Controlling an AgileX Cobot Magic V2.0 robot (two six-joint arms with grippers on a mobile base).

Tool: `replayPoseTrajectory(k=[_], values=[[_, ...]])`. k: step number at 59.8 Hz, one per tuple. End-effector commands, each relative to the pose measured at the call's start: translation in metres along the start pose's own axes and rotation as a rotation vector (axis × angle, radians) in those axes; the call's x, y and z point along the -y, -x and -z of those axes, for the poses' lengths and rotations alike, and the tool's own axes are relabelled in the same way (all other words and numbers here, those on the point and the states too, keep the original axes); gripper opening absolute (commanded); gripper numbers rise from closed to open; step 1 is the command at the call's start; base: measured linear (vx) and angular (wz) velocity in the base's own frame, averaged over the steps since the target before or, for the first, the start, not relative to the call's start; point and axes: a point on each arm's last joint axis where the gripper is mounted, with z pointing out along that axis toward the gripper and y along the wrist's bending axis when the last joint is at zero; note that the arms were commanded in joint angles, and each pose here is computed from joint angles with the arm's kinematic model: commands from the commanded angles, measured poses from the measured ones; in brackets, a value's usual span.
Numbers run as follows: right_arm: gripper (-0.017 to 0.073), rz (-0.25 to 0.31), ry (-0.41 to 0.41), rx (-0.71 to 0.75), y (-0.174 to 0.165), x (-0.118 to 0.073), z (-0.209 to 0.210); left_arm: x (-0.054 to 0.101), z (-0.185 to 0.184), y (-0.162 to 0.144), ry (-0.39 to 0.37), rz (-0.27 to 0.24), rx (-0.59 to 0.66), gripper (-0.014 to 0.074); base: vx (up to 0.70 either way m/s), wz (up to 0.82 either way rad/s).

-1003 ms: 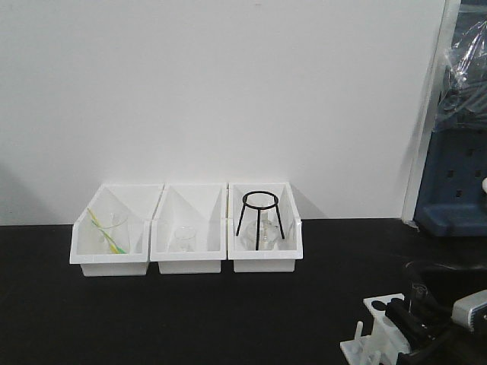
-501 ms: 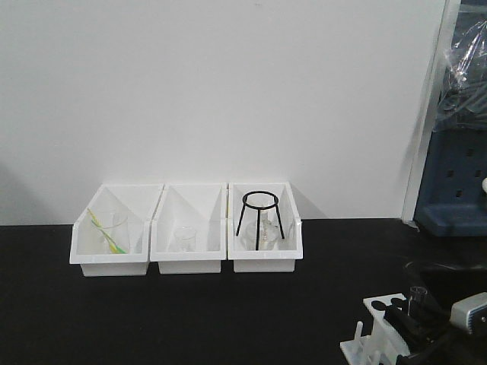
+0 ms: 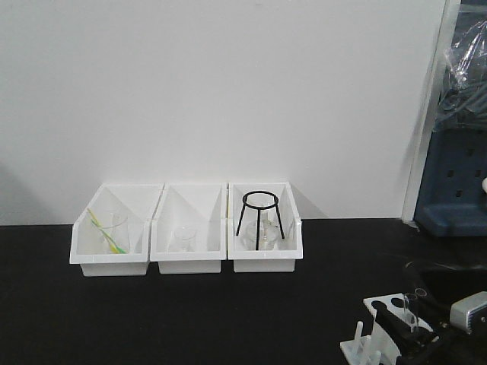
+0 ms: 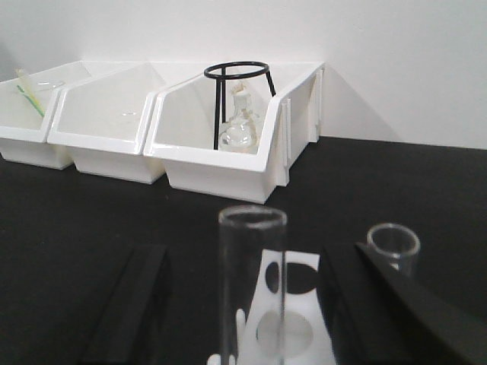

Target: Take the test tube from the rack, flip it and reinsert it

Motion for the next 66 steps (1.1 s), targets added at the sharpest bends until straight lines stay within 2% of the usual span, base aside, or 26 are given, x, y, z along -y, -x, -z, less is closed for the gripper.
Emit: replayPoseTrajectory(k=[1, 11, 17, 21, 25, 30, 31, 38, 48, 66], values=[[0.0514, 0.067, 0.052, 0.275, 0.046, -0.007, 0.007, 0.002, 0.000, 0.007, -0.021, 0.003, 0.079, -0.0006, 0.00, 0.00], [0.0487, 0.141, 0.016, 0.314, 0.079, -0.015, 0.023, 0.002, 0.000, 0.007, -0.021, 0.003, 0.079, -0.0006, 0.00, 0.00], [0.0416, 0.120, -0.031, 0.310, 0.104, -0.023, 0.039, 0.002, 0.000, 0.007, -0.021, 0.003, 0.079, -0.0006, 0.00, 0.00], [0.0328, 0.096, -0.079, 0.276, 0.115, -0.027, 0.051, 0.002, 0.000, 0.007, -0.021, 0.003, 0.079, -0.0006, 0.00, 0.00], [0.0202, 0.082, -0.135, 0.228, 0.125, -0.032, 0.065, 0.002, 0.000, 0.007, -0.021, 0.003, 0.079, -0.0006, 0.00, 0.00], [0.0011, 0.108, -0.219, 0.137, 0.132, -0.039, 0.085, 0.002, 0.000, 0.007, -0.021, 0.003, 0.079, -0.0006, 0.00, 0.00], [-0.0017, 0.100, -0.231, 0.125, 0.133, -0.039, 0.087, 0.002, 0.000, 0.007, -0.021, 0.003, 0.079, -0.0006, 0.00, 0.00], [-0.0015, 0.104, -0.315, 0.074, 0.139, -0.045, 0.108, 0.002, 0.000, 0.007, -0.021, 0.003, 0.079, -0.0006, 0.00, 0.00], [-0.0012, 0.196, -0.380, 0.069, 0.146, -0.053, 0.127, 0.002, 0.000, 0.007, -0.021, 0.003, 0.079, -0.0006, 0.00, 0.00], [-0.0012, 0.220, -0.388, 0.106, 0.152, -0.059, 0.136, 0.002, 0.000, 0.007, -0.021, 0.003, 0.079, -0.0006, 0.00, 0.00]])
